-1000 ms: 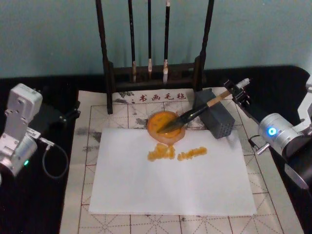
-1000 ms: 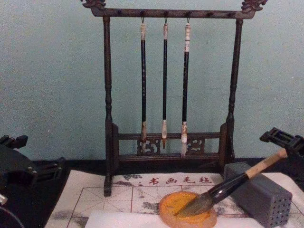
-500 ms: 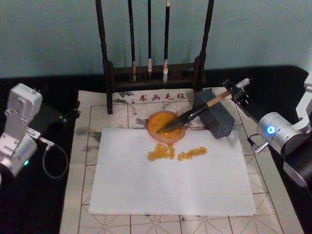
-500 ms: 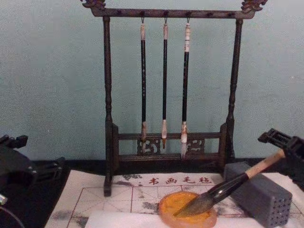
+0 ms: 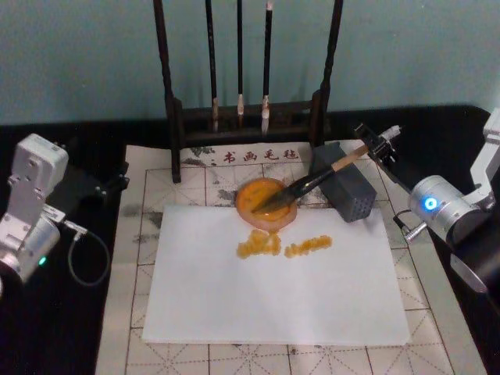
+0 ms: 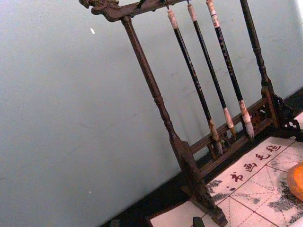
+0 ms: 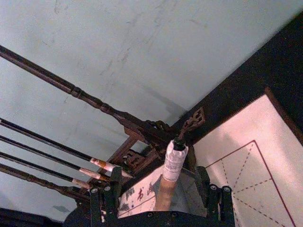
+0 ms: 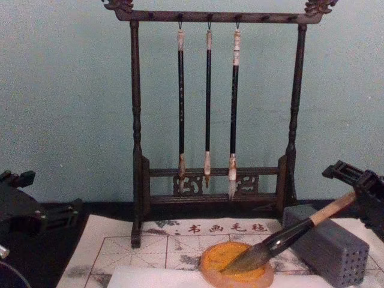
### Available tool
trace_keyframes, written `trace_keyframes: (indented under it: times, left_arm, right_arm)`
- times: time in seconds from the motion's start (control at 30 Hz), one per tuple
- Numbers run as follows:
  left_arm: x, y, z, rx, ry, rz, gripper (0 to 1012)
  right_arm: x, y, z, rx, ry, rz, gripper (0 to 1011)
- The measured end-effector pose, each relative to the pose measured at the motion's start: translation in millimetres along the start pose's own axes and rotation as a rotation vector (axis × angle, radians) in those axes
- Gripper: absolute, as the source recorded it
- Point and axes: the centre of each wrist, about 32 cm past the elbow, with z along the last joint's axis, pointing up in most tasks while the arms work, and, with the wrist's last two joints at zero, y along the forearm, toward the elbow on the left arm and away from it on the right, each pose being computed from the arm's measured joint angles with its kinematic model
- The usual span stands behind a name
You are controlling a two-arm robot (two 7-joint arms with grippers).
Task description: Pick up the brush from the inkstone, write on the paper, then place the brush back to its original position.
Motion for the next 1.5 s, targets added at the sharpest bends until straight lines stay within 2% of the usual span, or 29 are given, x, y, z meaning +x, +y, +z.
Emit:
trace_keyframes:
  times: [0.57, 0.7, 0.8, 1.0, 1.03, 1.07, 1.27, 1.33, 1.43, 1.5]
  left_arm:
    - [0.0, 0.0, 0.0, 0.000, 0.000, 0.000, 1001]
    - [0.0, 0.0, 0.0, 0.000, 0.000, 0.000, 1001]
    - [0.0, 0.0, 0.0, 0.000, 0.000, 0.000, 1001]
    - [0.0, 0.0, 0.0, 0.000, 0.000, 0.000, 1001]
    - [0.0, 0.0, 0.0, 0.000, 0.000, 0.000, 1001]
    - [0.0, 0.0, 0.0, 0.000, 0.000, 0.000, 1001]
    - [0.0, 0.0, 0.0, 0.000, 0.000, 0.000, 1001]
    - [0.0, 0.0, 0.0, 0.000, 0.000, 0.000, 1001]
    - [0.0, 0.0, 0.0, 0.000, 0.000, 0.000, 1001]
    - [0.0, 0.0, 0.0, 0.000, 0.000, 0.000, 1001]
  right_arm:
    - [0.5, 1.0, 0.6, -0.001, -0.004, 0.007, 1002]
    - [0.5, 0.8, 0.6, -0.001, -0.004, 0.006, 953]
    - [0.4, 0.8, 0.6, -0.001, -0.003, 0.006, 888]
    - [0.3, 0.7, 0.5, -0.001, -0.003, 0.006, 695]
    - [0.3, 0.7, 0.5, -0.001, -0.003, 0.006, 695]
    - [0.3, 0.7, 0.5, -0.001, -0.003, 0.006, 635]
    - [0.2, 0.6, 0.5, -0.001, -0.002, 0.006, 471]
    - [0.3, 0.5, 0.5, -0.001, -0.002, 0.005, 373]
    - [0.3, 0.5, 0.4, -0.001, -0.003, 0.005, 315]
    - [0.3, 0.5, 0.4, -0.001, -0.003, 0.005, 234]
